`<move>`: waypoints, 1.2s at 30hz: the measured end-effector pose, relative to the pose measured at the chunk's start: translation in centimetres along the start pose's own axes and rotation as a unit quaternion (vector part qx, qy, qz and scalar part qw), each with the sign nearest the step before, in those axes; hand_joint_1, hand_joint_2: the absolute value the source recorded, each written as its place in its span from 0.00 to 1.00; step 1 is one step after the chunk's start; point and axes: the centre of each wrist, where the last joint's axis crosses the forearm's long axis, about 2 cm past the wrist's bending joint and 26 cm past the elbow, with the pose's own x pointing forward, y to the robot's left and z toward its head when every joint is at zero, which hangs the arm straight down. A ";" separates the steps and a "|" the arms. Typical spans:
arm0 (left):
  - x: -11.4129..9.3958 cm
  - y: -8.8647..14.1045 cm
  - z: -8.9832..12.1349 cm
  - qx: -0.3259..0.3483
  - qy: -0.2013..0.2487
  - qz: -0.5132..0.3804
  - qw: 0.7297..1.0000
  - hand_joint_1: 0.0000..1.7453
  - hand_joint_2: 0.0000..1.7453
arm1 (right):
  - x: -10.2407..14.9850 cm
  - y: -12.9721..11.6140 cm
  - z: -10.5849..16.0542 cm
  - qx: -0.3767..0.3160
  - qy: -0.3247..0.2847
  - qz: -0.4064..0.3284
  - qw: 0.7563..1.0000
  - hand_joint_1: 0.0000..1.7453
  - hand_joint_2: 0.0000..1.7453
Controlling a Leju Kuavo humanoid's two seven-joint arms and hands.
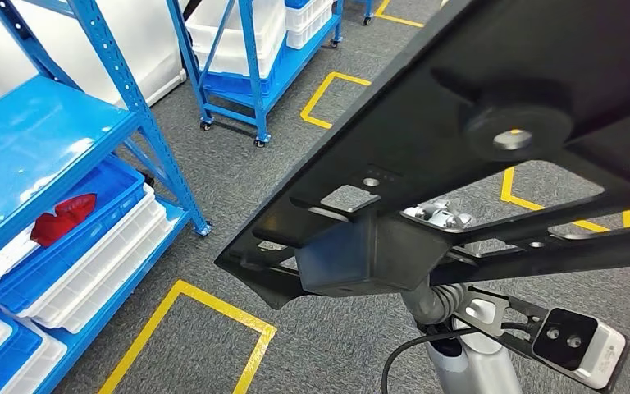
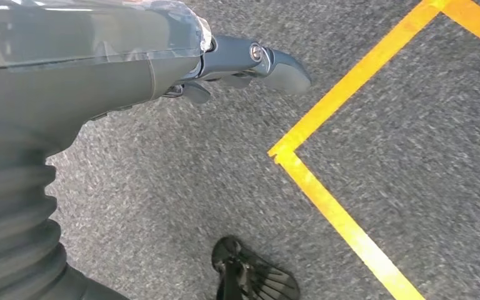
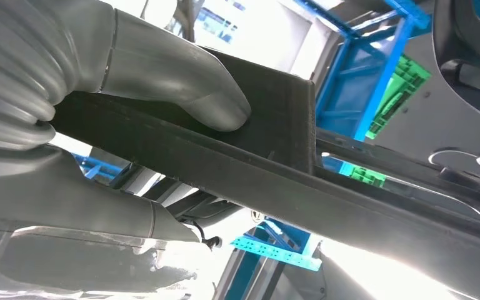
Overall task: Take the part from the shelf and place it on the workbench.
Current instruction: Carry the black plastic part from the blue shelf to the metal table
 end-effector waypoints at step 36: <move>0.3 0.4 -0.1 -0.012 -0.030 0.000 0.999 0.00 1.00 | 0.3 0.0 0.2 -0.006 -0.014 -0.019 1.000 1.00 1.00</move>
